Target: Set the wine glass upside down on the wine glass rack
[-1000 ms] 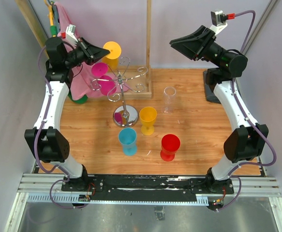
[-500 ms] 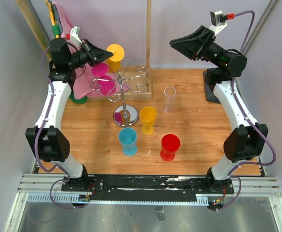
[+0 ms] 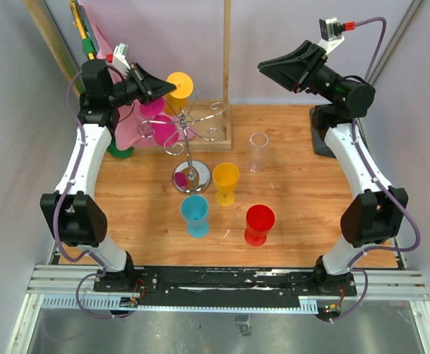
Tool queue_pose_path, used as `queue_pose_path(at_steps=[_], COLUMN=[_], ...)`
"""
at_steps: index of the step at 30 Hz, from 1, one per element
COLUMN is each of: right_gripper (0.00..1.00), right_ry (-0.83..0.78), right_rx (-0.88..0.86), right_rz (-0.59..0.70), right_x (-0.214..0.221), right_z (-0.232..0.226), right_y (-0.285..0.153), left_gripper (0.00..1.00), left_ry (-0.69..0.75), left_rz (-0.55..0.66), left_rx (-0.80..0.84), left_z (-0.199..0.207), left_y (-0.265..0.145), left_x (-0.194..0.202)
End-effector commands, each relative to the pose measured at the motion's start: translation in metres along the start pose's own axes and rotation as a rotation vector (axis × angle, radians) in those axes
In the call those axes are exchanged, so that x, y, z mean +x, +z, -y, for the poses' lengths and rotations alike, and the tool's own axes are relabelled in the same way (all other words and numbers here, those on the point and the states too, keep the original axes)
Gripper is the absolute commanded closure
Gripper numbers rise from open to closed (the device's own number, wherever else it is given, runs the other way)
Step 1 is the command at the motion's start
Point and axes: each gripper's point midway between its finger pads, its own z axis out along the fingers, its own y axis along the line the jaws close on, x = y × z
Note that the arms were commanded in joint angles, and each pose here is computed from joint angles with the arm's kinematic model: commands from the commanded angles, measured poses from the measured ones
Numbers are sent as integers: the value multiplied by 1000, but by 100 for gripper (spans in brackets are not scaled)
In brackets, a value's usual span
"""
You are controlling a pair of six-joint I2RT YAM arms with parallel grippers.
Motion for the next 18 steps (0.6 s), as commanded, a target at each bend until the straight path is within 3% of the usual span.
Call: queue_pose_path(at_steps=[1, 18], right_gripper=[66, 66], right_ry=[-28, -17], right_rx=[-22, -17], right_rz=[1, 3], right_x=[-1, 1], right_z=[-8, -7], right_y=[0, -2], left_gripper=[100, 100], left_ry=[-58, -84], left_rz=[-57, -83], left_rx=[-32, -37], left_z=[-14, -18], left_y=[6, 8], left_x=[16, 24])
